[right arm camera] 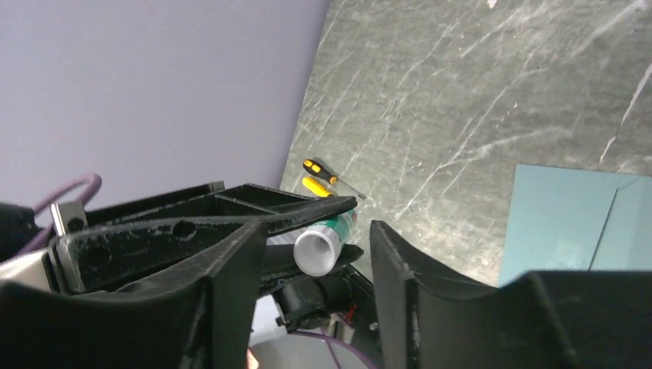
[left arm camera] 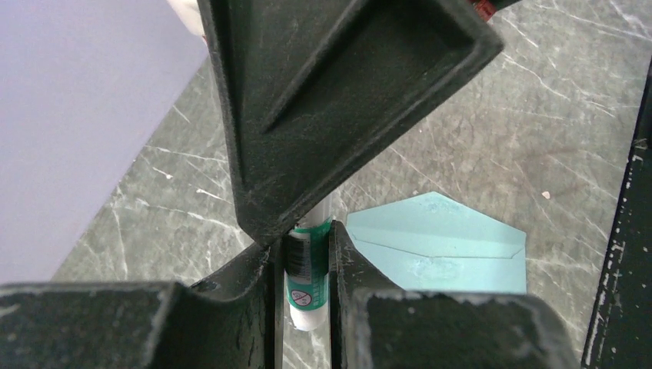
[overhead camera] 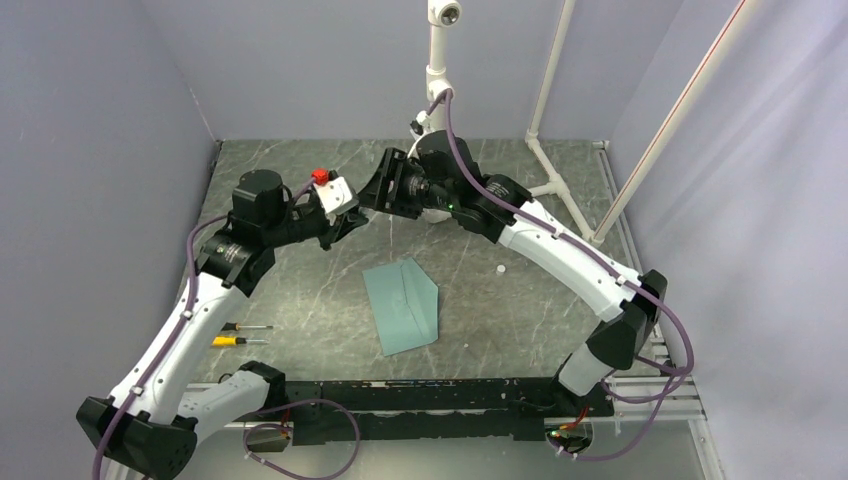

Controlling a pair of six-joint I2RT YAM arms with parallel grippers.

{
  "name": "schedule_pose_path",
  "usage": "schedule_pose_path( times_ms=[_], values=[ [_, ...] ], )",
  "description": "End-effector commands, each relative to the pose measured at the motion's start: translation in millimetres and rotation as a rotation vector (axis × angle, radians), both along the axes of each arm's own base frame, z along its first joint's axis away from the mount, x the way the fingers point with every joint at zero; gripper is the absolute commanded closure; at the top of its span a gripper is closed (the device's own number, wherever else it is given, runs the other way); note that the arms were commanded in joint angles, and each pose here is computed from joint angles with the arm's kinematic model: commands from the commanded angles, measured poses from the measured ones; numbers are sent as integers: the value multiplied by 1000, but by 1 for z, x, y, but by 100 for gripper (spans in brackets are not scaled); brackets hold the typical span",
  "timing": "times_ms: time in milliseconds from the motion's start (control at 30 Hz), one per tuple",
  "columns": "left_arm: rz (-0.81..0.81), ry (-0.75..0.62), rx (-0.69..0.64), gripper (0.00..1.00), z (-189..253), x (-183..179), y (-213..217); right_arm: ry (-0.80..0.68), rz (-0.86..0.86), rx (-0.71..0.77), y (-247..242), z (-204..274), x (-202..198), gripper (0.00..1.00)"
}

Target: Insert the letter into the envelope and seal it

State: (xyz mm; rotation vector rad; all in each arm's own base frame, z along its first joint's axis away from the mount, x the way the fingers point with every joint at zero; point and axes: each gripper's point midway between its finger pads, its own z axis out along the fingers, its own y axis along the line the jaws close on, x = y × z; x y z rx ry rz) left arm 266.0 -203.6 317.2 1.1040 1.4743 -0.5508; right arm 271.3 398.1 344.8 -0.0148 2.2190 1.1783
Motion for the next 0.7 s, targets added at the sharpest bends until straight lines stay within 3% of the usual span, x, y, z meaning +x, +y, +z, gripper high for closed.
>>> schedule_pose_path(
  times_ms=[0, 67, 267, 500, 600, 667],
  values=[
    [-26, 18, -9, 98, 4, -8, -2, -143, 119, 131, -3, 46, -18, 41],
    [-28, 28, -11, 97, 4, -9, -2, -168, 138, 101, -11, 42, -20, 41],
    [-28, 33, -13, 98, 4, -7, -3, -86, 194, -4, -5, 10, -22, 56],
    [-41, 30, -16, 98, 5, -7, -5, -102, 194, -38, -1, 3, -15, 59],
    [-50, 33, -21, 98, 6, -10, -6, -103, 199, -50, 1, 3, -13, 73],
    [-47, 30, -23, 97, 7, -10, -5, -96, 207, -61, 2, 1, -13, 77]
  ],
)
